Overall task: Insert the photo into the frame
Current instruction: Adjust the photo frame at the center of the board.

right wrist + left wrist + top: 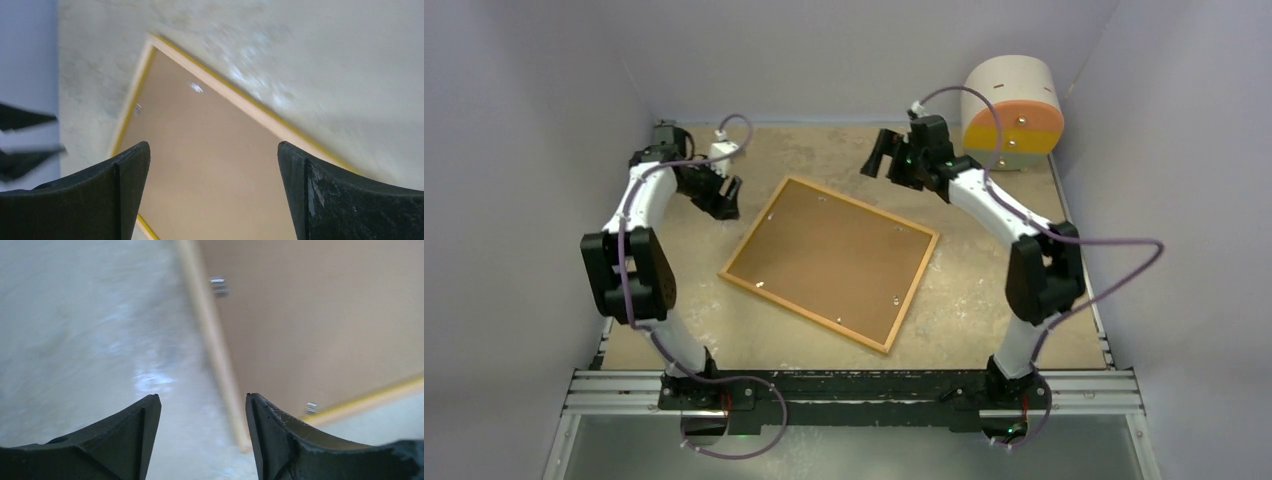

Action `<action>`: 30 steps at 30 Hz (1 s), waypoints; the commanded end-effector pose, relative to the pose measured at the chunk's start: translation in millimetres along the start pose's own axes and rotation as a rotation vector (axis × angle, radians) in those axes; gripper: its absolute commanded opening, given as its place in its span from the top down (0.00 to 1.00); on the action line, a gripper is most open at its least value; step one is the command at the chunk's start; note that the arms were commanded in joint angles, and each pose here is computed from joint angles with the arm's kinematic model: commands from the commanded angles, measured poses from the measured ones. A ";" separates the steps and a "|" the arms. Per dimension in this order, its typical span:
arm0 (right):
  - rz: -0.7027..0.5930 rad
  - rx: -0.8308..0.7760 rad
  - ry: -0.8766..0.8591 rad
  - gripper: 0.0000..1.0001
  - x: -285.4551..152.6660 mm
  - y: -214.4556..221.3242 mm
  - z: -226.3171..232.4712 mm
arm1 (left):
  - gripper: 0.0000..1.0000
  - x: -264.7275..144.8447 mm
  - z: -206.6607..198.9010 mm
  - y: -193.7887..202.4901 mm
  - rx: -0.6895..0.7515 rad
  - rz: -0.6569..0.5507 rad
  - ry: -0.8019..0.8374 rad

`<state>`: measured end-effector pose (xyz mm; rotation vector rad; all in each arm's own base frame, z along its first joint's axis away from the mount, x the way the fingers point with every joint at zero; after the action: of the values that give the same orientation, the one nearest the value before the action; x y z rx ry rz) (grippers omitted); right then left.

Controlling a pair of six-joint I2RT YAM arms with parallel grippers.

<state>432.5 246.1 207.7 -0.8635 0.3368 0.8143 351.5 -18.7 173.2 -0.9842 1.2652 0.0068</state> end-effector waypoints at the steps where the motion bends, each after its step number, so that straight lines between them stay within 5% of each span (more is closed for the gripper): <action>1: -0.016 0.062 0.159 0.01 -60.0 36.2 -45.9 | 0.40 7.8 70.2 33.9 -0.167 0.016 -0.107; 7: 0.077 0.160 0.170 0.01 -111.1 96.2 -87.8 | 0.53 40.9 68.4 65.0 -0.258 0.017 0.000; 14: 0.189 0.232 0.115 0.01 -107.1 140.4 -107.3 | 0.59 69.5 41.1 90.7 -0.277 0.074 0.066; 30: 0.139 0.222 0.215 0.01 -93.5 102.6 -139.2 | 0.63 76.0 -22.6 85.7 -0.155 0.160 0.124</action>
<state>291.0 140.8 91.4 -0.6942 0.7306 0.8329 331.7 -16.9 64.4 -1.0462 1.4374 0.1412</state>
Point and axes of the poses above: each gripper's point midway between its finger pads, its own x axis out along the fingers, its own z axis along the line the jaws close on, y = z × x, the point moved 5 cm from there along -x, back along the fingers, and after that the axes turned 8 degrees about x, right-handed, at the moved point
